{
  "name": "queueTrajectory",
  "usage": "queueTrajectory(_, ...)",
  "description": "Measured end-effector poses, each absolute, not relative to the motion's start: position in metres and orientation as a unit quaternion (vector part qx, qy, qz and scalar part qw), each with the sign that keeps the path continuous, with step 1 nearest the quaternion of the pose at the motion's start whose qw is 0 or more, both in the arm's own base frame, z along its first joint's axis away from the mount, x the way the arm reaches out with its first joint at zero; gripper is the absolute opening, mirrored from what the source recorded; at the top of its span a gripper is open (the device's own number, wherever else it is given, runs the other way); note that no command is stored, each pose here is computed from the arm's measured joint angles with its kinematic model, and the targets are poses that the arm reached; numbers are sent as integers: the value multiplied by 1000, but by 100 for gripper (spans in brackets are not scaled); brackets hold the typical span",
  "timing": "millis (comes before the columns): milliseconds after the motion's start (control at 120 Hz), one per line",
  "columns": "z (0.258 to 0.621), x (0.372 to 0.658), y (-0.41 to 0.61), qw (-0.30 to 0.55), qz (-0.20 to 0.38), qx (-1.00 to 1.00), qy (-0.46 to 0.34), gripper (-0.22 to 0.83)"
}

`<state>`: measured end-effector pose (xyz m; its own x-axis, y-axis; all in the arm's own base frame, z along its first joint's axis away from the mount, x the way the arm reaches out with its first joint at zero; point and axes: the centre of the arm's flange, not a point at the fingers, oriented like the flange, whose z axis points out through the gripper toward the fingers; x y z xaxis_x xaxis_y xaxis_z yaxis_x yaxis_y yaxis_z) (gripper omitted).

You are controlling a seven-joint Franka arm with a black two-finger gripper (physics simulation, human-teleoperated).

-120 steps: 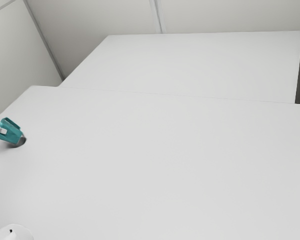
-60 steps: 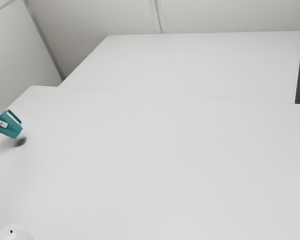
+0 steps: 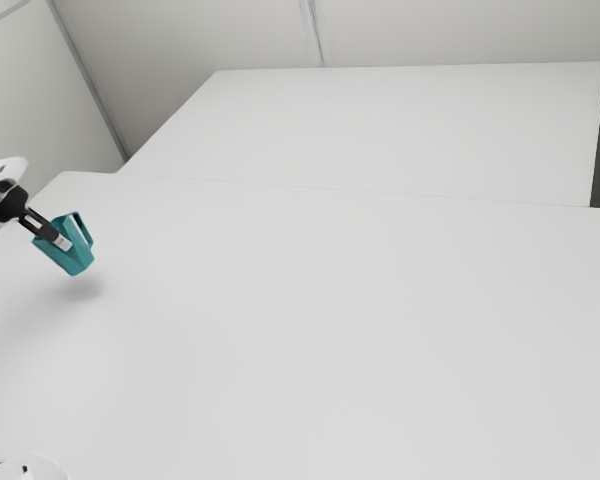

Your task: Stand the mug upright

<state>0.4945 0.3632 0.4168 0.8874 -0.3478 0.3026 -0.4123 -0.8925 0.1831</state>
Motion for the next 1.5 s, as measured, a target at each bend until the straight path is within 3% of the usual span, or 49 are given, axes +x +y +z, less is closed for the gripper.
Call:
queueTrajectory(392,425,523,218,61,87,970,-217,-15)
queueTrajectory(983,396,522,66,30,70,980,-182,-15)
queueTrajectory(1500,373,520,25,16,101,985,-136,-15)
